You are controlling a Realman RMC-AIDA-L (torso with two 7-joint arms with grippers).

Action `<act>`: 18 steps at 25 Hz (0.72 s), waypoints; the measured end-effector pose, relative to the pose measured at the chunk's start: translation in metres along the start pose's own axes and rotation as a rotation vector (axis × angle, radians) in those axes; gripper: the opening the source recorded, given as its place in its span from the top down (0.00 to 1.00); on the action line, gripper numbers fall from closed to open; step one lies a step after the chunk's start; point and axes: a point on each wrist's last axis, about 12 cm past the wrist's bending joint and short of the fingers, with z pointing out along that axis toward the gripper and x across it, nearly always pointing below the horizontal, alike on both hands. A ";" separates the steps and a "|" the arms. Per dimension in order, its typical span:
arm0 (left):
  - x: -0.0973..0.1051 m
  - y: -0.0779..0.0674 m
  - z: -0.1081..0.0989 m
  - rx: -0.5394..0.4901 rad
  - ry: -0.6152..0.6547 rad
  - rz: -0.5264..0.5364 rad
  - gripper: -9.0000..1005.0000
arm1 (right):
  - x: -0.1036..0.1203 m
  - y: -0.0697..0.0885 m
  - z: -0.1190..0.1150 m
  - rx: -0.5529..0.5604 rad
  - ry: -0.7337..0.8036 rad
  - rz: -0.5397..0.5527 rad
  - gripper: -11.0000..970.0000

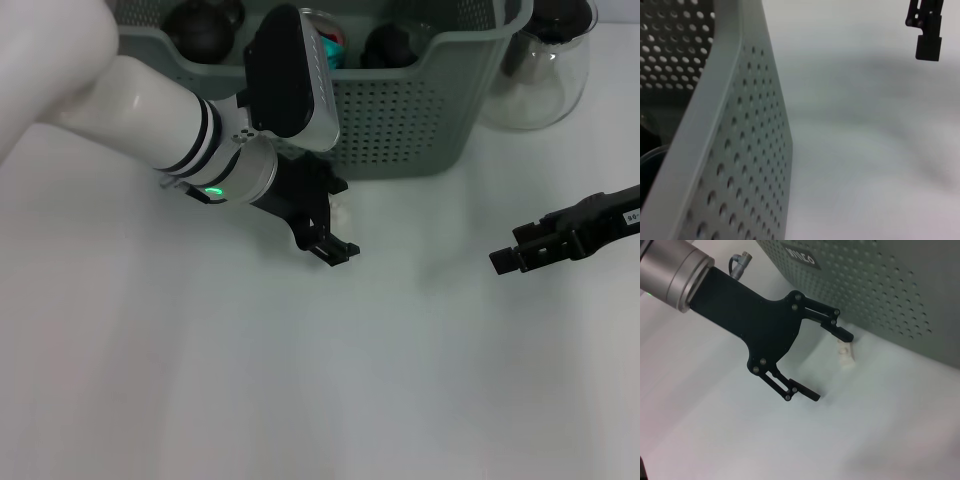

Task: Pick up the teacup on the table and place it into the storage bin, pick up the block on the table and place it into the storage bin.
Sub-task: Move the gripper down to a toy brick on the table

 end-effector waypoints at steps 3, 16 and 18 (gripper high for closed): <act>0.000 0.000 0.000 0.001 0.002 -0.010 0.16 | 0.000 0.000 0.000 0.001 0.000 0.000 0.18; 0.003 -0.001 0.001 0.006 0.012 -0.028 0.16 | 0.000 -0.001 0.001 0.014 0.005 -0.001 0.18; 0.003 -0.002 0.002 0.007 0.012 -0.028 0.16 | 0.000 -0.001 0.001 0.014 0.005 -0.002 0.18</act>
